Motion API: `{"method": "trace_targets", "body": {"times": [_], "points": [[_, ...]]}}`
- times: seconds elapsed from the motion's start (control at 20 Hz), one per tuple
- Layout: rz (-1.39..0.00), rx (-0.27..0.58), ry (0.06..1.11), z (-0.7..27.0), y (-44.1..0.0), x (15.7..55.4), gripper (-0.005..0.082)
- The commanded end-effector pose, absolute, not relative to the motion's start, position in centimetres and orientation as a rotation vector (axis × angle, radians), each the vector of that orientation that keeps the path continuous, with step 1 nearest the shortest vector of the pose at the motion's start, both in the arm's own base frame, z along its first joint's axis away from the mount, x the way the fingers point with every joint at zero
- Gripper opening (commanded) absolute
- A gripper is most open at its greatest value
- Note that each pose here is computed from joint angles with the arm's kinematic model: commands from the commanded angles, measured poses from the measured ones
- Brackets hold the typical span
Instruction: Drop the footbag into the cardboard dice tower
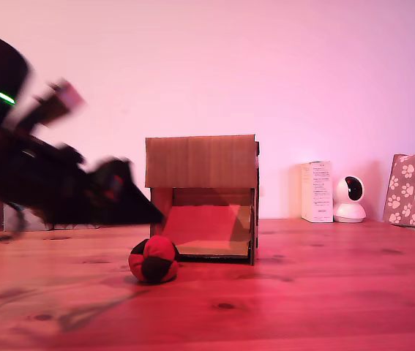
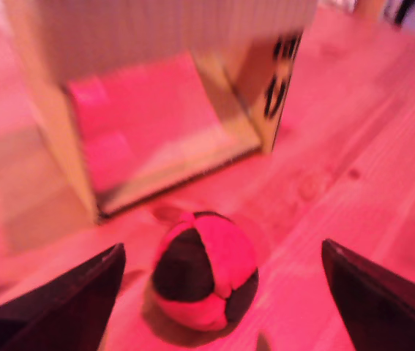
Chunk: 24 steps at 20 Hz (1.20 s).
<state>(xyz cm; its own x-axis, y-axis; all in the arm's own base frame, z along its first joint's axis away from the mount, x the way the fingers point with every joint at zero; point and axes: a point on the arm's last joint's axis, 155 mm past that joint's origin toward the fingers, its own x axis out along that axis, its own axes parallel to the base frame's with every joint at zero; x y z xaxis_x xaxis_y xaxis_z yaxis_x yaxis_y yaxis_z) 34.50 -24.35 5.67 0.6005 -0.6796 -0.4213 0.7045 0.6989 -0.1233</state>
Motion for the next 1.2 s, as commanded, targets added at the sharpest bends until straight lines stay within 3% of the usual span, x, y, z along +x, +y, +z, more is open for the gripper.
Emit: {"method": "trace_targets", "body": {"times": [0.0,0.15,0.25,0.4,0.45,0.5,0.75,0.95,1.15], "points": [[-0.817,0.064,0.501,4.3,-24.8,34.5,0.0778],[-0.819,0.067,0.571,2.6,-25.3,35.3,0.0777],[-0.815,0.070,0.633,1.5,-25.5,35.6,0.0698],[-0.812,0.076,0.686,0.8,-25.5,35.7,0.0298],[-0.812,0.076,0.683,0.9,-25.6,35.8,0.0206],[-0.813,0.078,0.680,1.0,-25.6,35.8,0.0169],[-0.812,0.085,0.749,2.3,-24.8,34.1,0.0164],[-0.846,0.079,0.703,7.9,-24.4,32.3,0.0164],[-0.858,0.073,0.556,14.6,-23.9,31.2,0.0164]]}}
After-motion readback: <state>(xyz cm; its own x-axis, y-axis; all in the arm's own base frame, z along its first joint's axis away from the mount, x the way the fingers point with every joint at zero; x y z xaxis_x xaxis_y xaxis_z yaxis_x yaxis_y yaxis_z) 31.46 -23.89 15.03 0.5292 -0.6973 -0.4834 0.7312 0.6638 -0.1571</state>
